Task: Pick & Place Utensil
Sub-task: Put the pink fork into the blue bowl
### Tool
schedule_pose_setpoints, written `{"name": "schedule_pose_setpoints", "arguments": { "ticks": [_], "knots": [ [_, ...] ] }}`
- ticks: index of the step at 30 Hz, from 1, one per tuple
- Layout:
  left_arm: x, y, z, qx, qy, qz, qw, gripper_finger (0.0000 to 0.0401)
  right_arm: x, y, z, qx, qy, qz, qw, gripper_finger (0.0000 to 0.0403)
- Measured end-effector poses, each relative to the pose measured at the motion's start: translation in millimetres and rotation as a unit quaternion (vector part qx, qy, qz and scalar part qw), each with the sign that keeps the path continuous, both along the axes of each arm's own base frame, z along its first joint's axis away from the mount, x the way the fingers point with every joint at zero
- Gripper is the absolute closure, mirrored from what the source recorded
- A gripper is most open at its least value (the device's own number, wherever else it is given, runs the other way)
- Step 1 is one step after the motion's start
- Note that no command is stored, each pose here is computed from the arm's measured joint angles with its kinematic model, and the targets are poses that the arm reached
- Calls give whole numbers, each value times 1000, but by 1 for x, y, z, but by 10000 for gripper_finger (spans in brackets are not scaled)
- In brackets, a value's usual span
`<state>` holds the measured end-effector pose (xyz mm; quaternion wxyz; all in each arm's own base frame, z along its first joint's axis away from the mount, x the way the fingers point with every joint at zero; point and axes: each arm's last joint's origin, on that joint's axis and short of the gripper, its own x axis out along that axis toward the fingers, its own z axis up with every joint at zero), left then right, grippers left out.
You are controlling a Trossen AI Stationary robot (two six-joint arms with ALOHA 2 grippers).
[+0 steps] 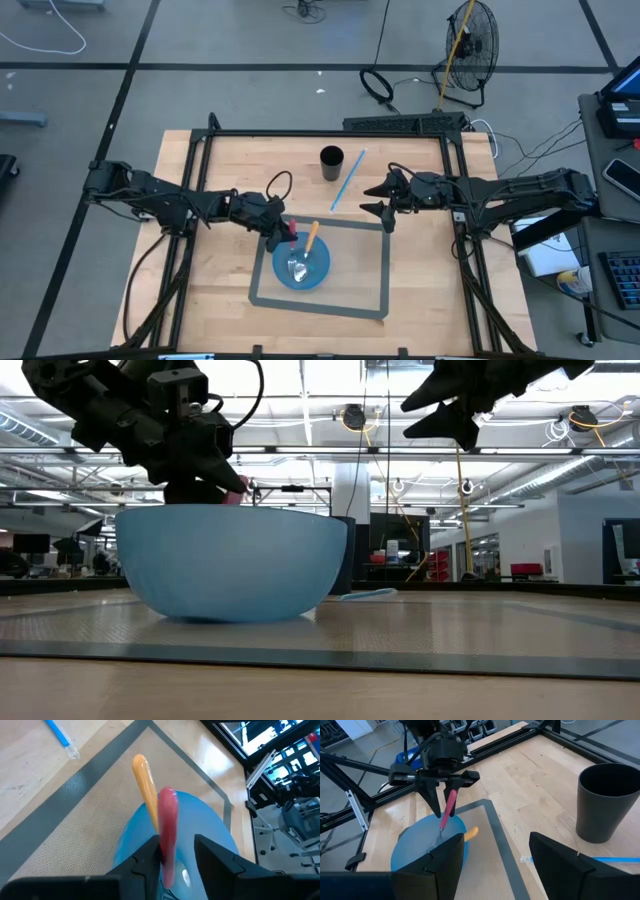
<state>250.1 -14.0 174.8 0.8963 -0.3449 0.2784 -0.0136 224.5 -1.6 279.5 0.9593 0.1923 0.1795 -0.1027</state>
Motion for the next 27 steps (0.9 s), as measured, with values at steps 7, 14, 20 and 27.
{"name": "schedule_pose_setpoints", "arguments": {
  "ticks": [7,14,20,27],
  "knots": [
    [0,0,0,8,-1,-5,1000,231,-1,-1,-9,8,10,-5,1000,183],
    [2,0,4,17,-31,-18,999,211,-4,-1,-21,25,25,-12,999,185],
    [3,8,6,24,-39,-4,999,197,-4,-1,-24,26,29,-13,999,186],
    [3,19,6,27,-38,22,999,187,-4,-1,-24,27,29,-11,999,188]
  ]
}}
